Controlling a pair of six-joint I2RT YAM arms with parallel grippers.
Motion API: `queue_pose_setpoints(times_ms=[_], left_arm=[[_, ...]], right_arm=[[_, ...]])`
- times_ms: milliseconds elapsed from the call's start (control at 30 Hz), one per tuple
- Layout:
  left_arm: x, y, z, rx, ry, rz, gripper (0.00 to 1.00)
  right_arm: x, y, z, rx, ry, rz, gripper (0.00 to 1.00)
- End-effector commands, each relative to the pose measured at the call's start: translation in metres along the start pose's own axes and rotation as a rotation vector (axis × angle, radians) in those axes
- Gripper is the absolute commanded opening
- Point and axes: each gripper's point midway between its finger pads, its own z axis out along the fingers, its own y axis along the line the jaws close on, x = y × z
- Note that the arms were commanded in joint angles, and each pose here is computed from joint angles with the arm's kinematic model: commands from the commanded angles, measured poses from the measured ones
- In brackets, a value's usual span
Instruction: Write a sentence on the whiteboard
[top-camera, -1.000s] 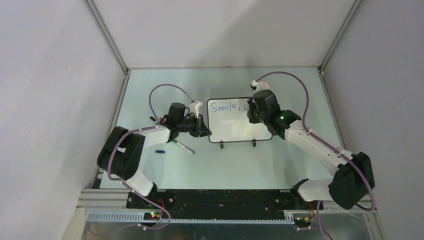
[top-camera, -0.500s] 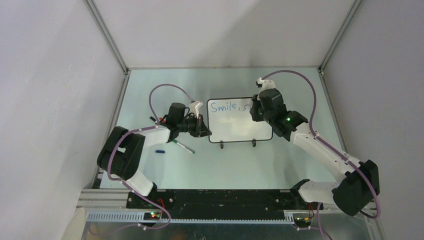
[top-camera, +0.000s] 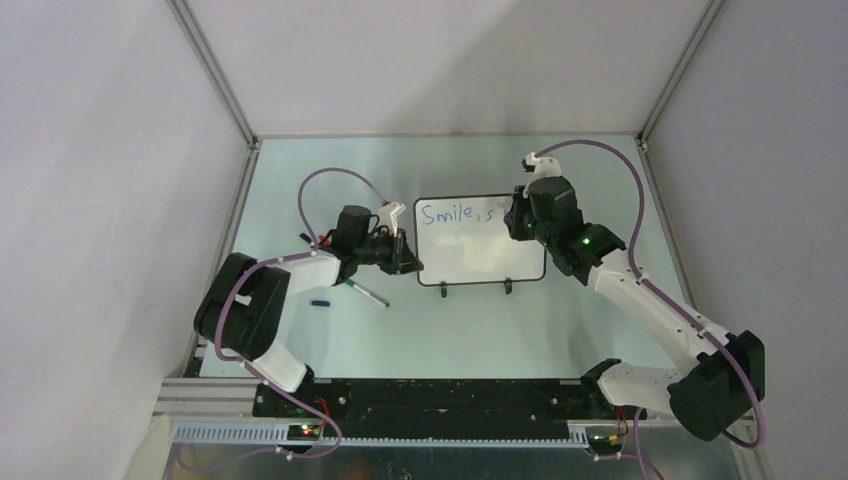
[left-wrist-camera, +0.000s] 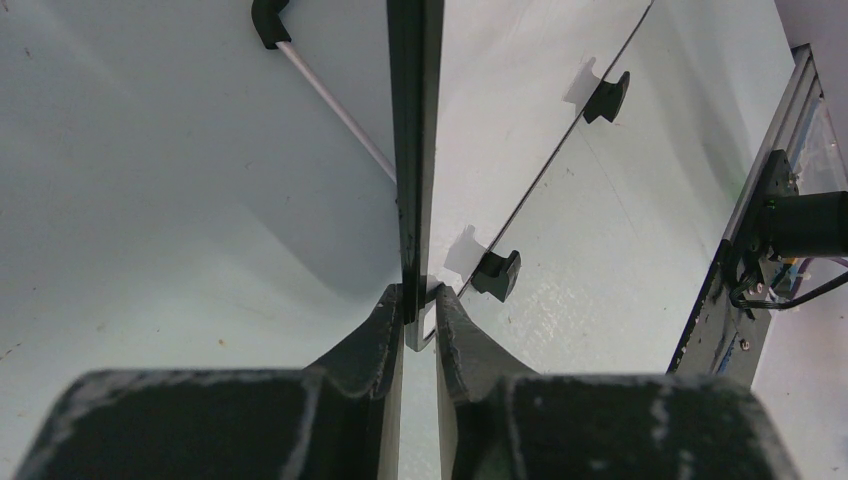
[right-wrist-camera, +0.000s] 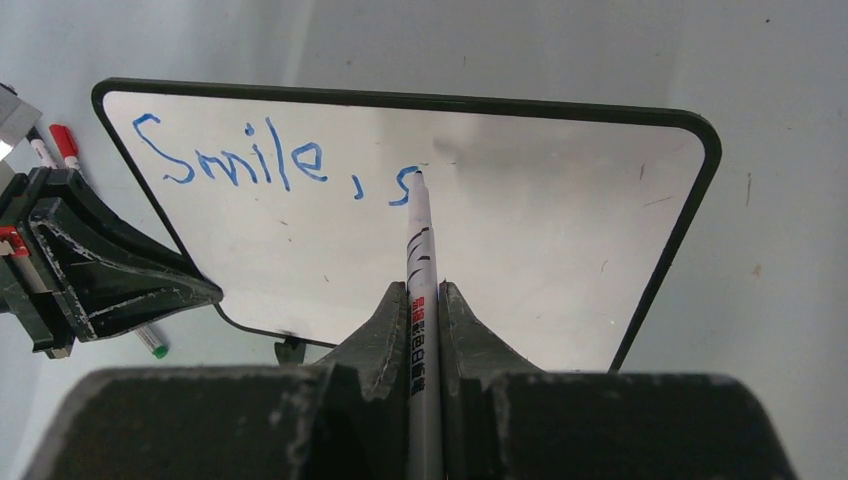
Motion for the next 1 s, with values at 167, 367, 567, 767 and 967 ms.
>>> queue_pose_setpoints(times_ms=[167, 367, 567, 767, 967], left_arm=[[-0.015, -0.001, -0.003, -0.018, -0.03, 0.041, 0.16], [-0.015, -0.002, -0.003, -0.017, -0.029, 0.04, 0.16], [-0.014, -0.002, -0.003, -0.016, -0.028, 0.042, 0.16], [-0.014, -0.003, -0.003, -0.015, -0.028, 0.042, 0.16], [-0.015, -0.004, -0.003, -0.013, -0.03, 0.045, 0.16]], right_arm=[[0.0, 0.003, 0.011, -0.007, -0.003, 0.009, 0.0], [0.001, 0.003, 0.016, -0.003, 0.006, 0.009, 0.0], [0.004, 0.003, 0.02, 0.004, 0.015, 0.007, 0.0], [0.006, 0.001, 0.024, 0.016, 0.028, 0.005, 0.0], [0.008, 0.0, 0.026, 0.021, 0.035, 0.004, 0.0]])
